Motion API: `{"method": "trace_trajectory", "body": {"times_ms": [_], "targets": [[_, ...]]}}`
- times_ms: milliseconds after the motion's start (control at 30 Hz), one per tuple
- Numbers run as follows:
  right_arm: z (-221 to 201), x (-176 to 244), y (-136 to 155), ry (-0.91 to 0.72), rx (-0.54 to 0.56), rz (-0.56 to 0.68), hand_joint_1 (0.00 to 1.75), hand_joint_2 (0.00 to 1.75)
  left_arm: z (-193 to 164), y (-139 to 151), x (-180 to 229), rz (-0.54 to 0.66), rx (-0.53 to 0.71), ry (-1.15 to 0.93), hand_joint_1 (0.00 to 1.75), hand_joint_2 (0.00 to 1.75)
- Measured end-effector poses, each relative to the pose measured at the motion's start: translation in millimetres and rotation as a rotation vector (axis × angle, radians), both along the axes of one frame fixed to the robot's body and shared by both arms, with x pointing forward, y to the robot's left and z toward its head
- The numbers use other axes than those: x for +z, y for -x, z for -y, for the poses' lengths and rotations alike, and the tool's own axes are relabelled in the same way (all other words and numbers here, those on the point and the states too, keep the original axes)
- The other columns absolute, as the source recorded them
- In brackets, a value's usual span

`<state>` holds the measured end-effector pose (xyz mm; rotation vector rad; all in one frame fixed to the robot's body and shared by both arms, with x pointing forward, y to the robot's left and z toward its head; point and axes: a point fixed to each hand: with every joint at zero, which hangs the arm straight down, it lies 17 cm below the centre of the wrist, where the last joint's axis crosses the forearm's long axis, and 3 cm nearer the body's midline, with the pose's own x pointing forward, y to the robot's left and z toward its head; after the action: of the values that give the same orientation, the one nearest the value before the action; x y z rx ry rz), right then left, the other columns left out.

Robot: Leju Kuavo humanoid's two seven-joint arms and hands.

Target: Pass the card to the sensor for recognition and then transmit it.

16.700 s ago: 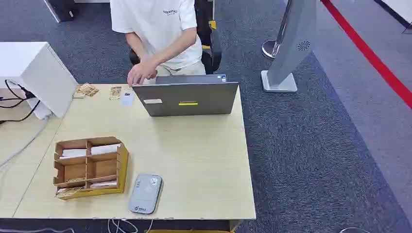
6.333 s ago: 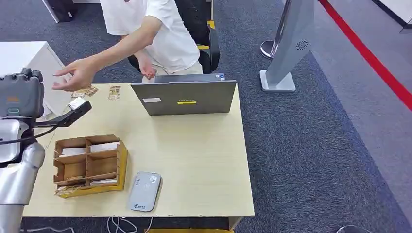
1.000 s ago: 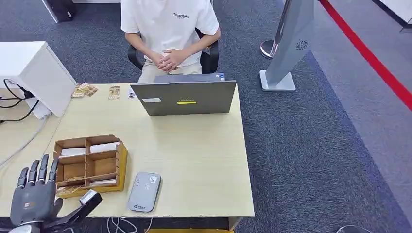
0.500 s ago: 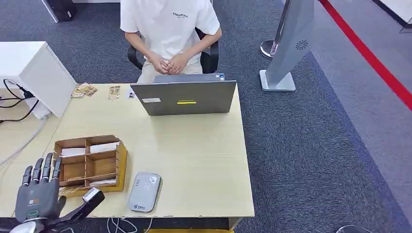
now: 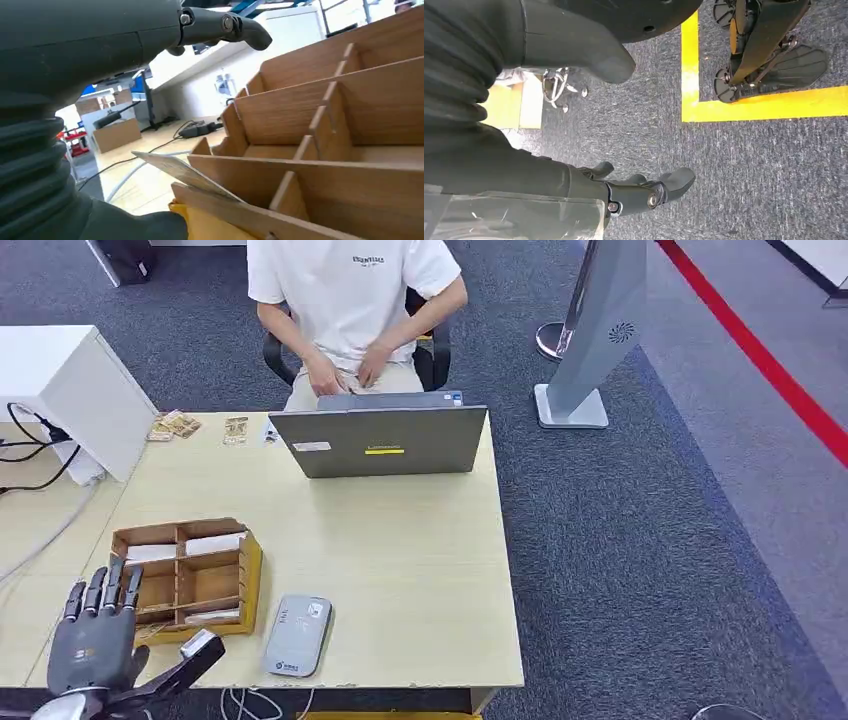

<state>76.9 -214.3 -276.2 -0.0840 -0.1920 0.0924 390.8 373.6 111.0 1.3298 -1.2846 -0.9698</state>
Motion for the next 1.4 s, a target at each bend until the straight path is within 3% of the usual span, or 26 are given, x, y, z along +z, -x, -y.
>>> {"method": "trace_trajectory", "body": {"times_ms": [1033, 1400], "targets": [[-2.1, 0.2, 0.0, -0.004, -0.003, 0.000, 0.00, 1.75, 10.2, -1.4, -2.2, -0.004, -0.027, -0.004, 0.00, 1.75], [-2.1, 0.2, 0.1, -0.004, -0.005, 0.000, 0.00, 1.75, 2.4, 0.0, 1.3, 0.007, 0.021, -0.031, 0.00, 1.75]]}}
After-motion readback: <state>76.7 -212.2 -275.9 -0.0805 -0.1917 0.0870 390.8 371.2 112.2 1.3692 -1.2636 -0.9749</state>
